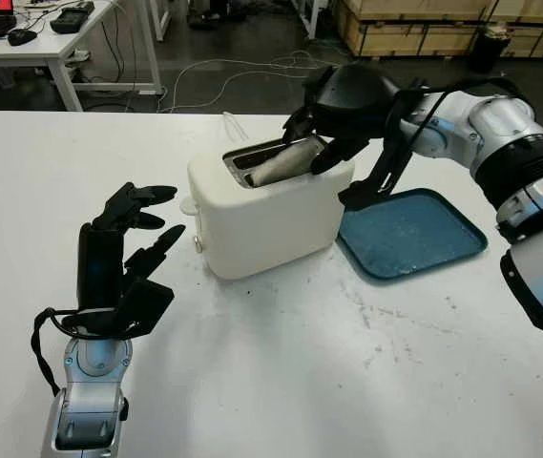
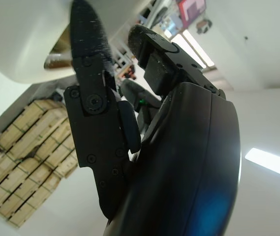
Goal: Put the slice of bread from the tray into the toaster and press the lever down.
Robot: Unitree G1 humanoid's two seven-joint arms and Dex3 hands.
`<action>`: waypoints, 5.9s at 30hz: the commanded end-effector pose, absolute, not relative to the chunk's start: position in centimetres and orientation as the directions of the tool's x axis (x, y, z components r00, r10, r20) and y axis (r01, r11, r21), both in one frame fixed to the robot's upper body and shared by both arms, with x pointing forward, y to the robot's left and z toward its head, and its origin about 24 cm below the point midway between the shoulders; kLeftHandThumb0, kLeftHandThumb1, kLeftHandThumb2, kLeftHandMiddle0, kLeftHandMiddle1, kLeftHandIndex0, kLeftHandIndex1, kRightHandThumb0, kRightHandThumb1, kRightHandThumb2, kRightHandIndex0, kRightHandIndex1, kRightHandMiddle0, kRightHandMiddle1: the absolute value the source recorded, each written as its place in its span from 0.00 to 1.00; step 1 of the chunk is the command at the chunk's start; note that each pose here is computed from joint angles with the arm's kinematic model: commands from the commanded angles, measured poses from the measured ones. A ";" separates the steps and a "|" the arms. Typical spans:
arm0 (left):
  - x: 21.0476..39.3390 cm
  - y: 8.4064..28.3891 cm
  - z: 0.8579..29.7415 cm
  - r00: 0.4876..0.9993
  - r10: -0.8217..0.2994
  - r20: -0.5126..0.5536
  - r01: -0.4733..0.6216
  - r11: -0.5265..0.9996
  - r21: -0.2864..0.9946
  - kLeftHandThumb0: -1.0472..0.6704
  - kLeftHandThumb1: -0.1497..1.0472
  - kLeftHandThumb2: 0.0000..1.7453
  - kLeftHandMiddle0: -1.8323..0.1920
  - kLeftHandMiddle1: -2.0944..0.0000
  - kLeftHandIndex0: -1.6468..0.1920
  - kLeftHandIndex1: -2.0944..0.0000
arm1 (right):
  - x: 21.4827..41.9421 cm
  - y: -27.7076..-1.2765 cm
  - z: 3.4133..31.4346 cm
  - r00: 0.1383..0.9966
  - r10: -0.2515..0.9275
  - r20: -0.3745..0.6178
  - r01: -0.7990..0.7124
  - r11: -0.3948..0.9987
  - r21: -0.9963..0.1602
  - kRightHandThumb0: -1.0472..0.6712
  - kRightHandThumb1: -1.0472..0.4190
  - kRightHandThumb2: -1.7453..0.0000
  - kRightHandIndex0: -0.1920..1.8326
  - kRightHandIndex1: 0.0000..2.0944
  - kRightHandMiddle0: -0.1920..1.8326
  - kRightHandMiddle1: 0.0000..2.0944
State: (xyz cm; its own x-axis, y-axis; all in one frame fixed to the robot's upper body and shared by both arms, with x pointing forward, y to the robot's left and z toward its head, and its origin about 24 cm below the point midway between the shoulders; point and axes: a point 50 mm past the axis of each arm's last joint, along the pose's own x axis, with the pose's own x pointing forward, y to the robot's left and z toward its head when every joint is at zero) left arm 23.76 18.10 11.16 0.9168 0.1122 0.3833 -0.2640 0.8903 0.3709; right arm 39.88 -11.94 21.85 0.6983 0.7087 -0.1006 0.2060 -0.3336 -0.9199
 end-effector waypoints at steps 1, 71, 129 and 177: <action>23.7 18.0 11.1 0.916 0.104 0.387 -0.260 0.889 0.376 0.50 0.89 0.02 0.66 0.40 0.58 0.65 | 39.9 -12.1 22.9 0.700 0.713 -0.047 0.251 -0.308 -0.918 0.13 0.09 0.99 0.28 0.25 0.45 0.00; 27.9 20.7 13.1 0.845 -0.186 0.502 -0.358 0.500 0.788 0.48 0.79 0.00 0.47 0.41 0.29 0.86 | 27.3 -20.7 8.7 0.937 0.031 0.348 -0.021 0.999 -0.033 0.36 0.09 0.98 0.58 0.23 0.62 0.00; 30.3 19.3 13.2 0.806 -0.294 0.514 -0.328 0.501 0.801 0.45 0.85 0.00 0.47 0.29 0.27 0.87 | 27.0 -20.0 8.0 0.942 0.049 0.331 -0.044 0.999 -0.022 0.36 0.09 1.00 0.59 0.24 0.62 0.00; 30.8 18.2 12.9 0.895 -0.350 0.275 -0.147 0.349 0.925 0.49 0.81 0.00 0.47 0.26 0.27 0.86 | 26.7 -20.1 8.0 0.939 0.041 0.341 -0.045 0.999 0.003 0.35 0.09 1.00 0.59 0.25 0.63 0.00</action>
